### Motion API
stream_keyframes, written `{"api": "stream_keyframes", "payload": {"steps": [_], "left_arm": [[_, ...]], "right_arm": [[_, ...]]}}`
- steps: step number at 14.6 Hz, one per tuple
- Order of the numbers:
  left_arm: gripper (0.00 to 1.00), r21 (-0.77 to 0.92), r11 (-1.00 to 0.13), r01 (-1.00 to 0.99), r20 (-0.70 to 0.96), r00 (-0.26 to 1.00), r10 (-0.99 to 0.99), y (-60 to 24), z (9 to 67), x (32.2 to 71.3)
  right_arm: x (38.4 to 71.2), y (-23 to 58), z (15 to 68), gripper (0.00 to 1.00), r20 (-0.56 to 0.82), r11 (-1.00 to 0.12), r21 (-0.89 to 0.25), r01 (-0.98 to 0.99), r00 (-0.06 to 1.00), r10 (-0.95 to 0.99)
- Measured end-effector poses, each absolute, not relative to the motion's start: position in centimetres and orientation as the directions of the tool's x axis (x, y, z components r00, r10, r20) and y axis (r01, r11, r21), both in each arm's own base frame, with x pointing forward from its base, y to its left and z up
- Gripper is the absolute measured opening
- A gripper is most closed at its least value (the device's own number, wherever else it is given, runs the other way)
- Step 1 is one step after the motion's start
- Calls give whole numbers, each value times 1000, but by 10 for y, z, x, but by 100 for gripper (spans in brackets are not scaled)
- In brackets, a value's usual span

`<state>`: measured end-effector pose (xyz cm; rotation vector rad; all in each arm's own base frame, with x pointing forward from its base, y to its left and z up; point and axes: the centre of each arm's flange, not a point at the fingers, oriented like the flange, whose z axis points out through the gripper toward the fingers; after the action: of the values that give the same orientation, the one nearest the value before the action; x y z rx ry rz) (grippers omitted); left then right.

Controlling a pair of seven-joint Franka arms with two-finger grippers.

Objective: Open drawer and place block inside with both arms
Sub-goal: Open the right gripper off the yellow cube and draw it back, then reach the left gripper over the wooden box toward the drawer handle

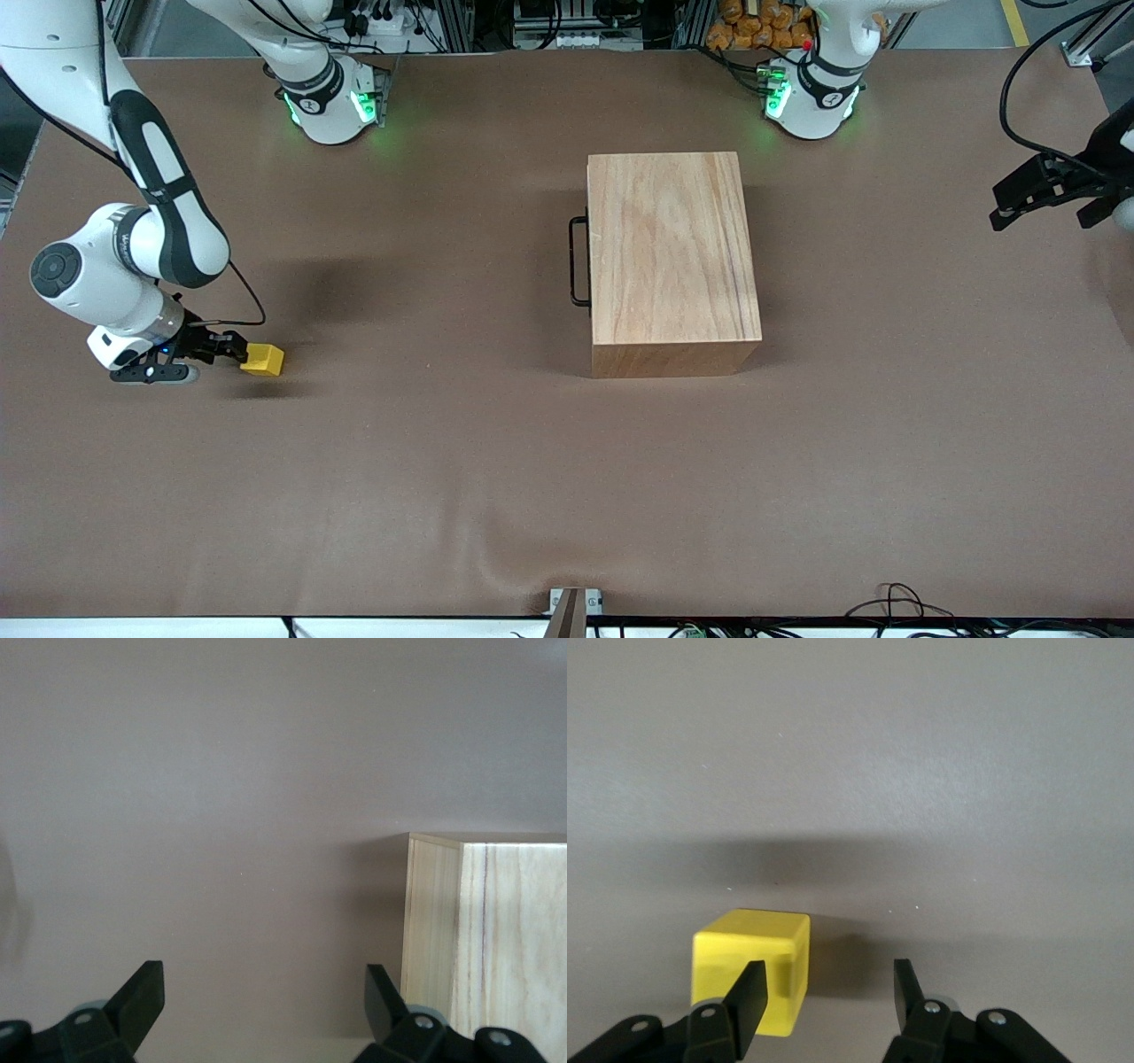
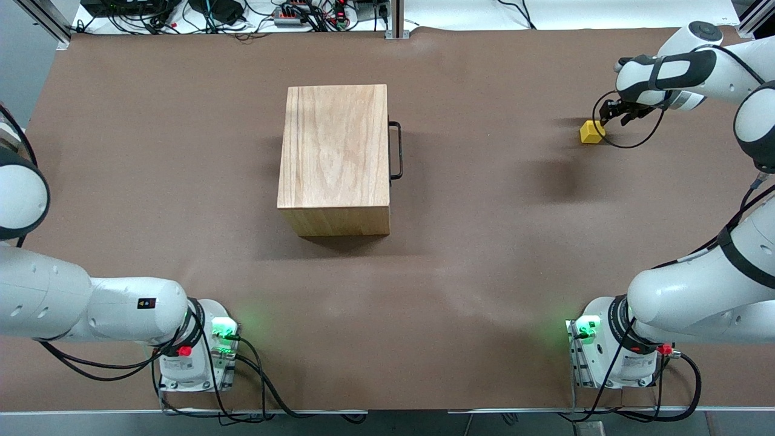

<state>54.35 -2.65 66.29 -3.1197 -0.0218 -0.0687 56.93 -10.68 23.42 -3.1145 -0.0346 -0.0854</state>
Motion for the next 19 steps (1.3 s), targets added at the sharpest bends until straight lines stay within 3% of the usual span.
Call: {"api": "stream_keyframes", "payload": {"steps": [8,15,19], "left_arm": [[100,-24,-999,39,-3,999,39,-20,664,537],[100,-31,-992,119,-41,992,120,-23,665,529],[100,-30,-985,169,-26,985,170,-16,674,526]], "right_arm": [[587,-96,368,57,-115,-994,-96,55,991,66],[563,-90,481,60,-137,-994,-104,15,990,29],[562,-89,505,63,-147,-994,-106,10,989,26]]}}
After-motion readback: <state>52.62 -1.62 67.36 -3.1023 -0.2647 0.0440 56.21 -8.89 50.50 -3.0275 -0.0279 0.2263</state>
